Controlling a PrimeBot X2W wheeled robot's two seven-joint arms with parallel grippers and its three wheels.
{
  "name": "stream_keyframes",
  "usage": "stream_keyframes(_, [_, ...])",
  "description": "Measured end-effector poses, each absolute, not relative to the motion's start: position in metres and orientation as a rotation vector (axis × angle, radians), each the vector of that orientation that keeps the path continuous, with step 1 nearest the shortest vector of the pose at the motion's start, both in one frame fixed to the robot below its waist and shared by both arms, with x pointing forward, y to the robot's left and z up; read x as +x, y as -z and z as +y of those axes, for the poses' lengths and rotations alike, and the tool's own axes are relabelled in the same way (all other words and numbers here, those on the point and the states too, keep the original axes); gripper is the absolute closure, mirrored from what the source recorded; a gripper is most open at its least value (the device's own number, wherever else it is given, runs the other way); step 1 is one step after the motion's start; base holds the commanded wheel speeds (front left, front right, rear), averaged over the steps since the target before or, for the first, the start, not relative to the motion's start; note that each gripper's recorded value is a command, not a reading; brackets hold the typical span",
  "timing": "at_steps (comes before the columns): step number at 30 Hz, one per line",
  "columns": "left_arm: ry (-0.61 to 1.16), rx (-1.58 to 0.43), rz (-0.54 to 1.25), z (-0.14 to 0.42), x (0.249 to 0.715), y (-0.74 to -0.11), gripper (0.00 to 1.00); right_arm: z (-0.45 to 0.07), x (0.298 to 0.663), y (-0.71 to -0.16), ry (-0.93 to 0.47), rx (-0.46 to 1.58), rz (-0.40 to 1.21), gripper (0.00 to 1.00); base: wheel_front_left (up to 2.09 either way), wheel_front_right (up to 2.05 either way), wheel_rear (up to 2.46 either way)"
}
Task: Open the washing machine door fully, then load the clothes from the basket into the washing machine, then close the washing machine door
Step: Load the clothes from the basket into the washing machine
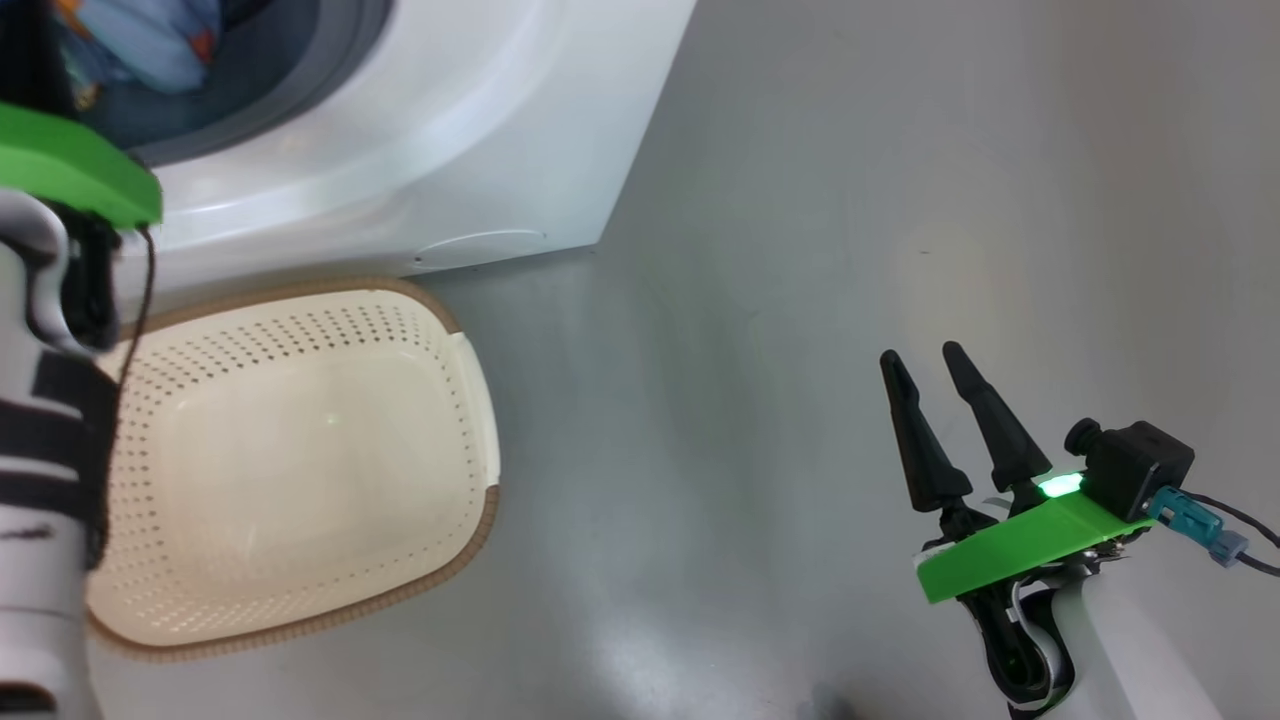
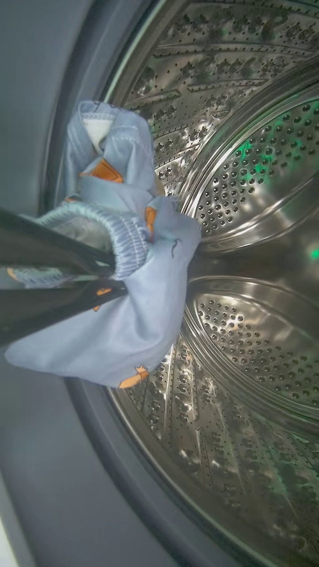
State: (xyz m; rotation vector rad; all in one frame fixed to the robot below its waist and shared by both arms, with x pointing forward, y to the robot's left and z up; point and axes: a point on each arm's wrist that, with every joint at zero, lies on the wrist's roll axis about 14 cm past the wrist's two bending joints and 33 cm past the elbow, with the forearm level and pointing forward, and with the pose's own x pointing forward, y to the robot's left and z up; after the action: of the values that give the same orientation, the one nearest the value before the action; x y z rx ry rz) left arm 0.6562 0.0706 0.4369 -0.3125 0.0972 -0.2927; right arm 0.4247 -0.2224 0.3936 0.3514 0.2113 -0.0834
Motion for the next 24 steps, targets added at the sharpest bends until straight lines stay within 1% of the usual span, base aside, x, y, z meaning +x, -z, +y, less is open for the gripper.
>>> stream_keyframes(3, [0.302,-0.275,0.095,0.067,0.668,-0.441,1.0,-0.224,0.423,-0.394,0.092,0.35,0.213,0.0,0.0,0.0,0.0])
stream_keyframes(8, [0.311,-0.223,0.016,0.061,0.69,-0.47,1.0,-0.23,0.421,-0.394,0.108,0.344,0.213,0.0,0.0,0.0,0.0])
stream_keyframes(11, [0.301,-0.207,0.029,0.06,0.694,-0.462,1.0,-0.232,0.42,-0.391,0.117,0.342,0.221,0.0,0.0,0.0,0.0])
stream_keyframes(12, [0.301,-0.199,0.051,0.059,0.693,-0.454,0.98,-0.233,0.42,-0.391,0.12,0.341,0.221,0.0,0.0,0.0,0.0])
stream_keyframes(13, [0.299,-0.197,0.072,0.058,0.692,-0.446,0.8,-0.233,0.419,-0.39,0.122,0.34,0.222,0.0,0.0,0.0,0.0])
stream_keyframes(14, [0.297,-0.195,0.091,0.058,0.691,-0.439,0.57,-0.234,0.419,-0.39,0.124,0.339,0.223,0.0,0.0,0.0,0.0])
stream_keyframes(15, [0.296,-0.189,0.109,0.058,0.689,-0.433,0.17,-0.234,0.419,-0.389,0.126,0.339,0.224,0.0,0.0,0.0,0.0])
stream_keyframes(16, [0.295,-0.186,0.122,0.058,0.688,-0.429,0.0,-0.234,0.419,-0.389,0.126,0.339,0.226,0.0,0.0,0.0,0.0])
stream_keyframes(24, [0.279,-0.184,0.151,0.069,0.684,-0.421,0.0,-0.231,0.423,-0.388,0.117,0.346,0.224,0.0,0.0,0.0,0.0])
